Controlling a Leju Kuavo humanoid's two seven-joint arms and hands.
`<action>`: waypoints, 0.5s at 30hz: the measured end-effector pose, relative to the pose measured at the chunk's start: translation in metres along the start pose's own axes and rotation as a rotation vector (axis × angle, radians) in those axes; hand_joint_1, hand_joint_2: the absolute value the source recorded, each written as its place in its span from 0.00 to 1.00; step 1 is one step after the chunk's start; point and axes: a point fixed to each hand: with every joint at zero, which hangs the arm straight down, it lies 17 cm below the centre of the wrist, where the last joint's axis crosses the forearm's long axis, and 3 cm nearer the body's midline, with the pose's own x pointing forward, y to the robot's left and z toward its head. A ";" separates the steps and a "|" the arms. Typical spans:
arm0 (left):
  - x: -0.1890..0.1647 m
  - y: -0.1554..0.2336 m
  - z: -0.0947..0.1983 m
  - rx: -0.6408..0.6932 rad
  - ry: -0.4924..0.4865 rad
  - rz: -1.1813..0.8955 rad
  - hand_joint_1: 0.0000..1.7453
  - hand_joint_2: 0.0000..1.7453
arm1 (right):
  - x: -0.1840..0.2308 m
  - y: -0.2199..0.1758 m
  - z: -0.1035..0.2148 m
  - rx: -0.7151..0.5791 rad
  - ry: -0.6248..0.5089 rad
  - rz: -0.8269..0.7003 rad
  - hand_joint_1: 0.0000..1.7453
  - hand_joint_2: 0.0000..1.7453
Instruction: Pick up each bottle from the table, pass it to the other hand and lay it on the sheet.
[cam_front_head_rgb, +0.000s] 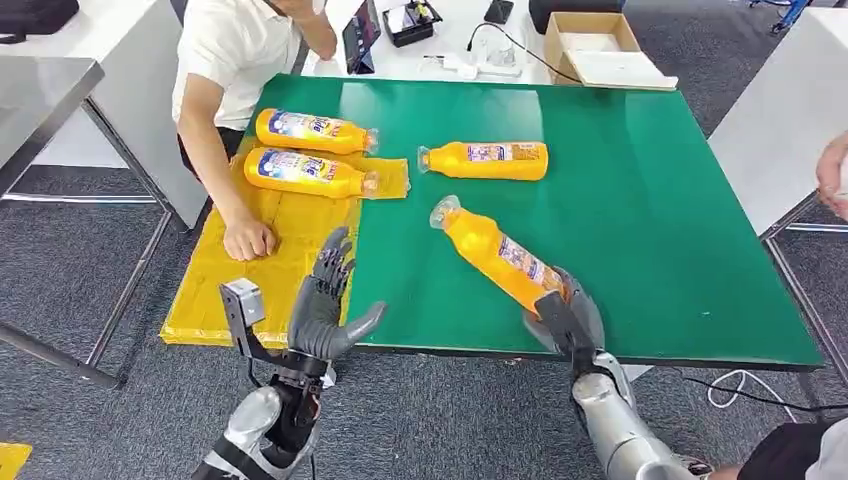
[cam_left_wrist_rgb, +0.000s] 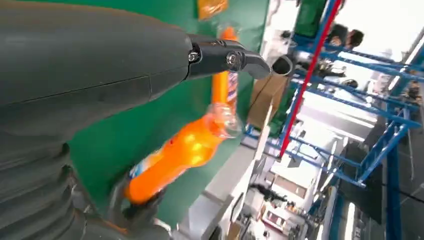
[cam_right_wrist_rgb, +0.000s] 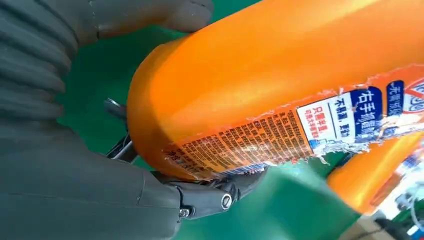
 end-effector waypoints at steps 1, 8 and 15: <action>-0.002 0.000 0.002 -0.003 0.005 0.006 0.00 1.00 | 0.003 0.003 0.001 -0.002 -0.006 -0.019 1.00 1.00; -0.017 -0.004 0.013 -0.031 0.071 0.066 0.00 1.00 | 0.027 0.023 0.005 -0.009 -0.047 -0.170 1.00 1.00; -0.031 -0.003 0.025 -0.036 0.124 0.085 0.00 1.00 | 0.093 0.051 0.011 0.004 -0.168 -0.351 1.00 1.00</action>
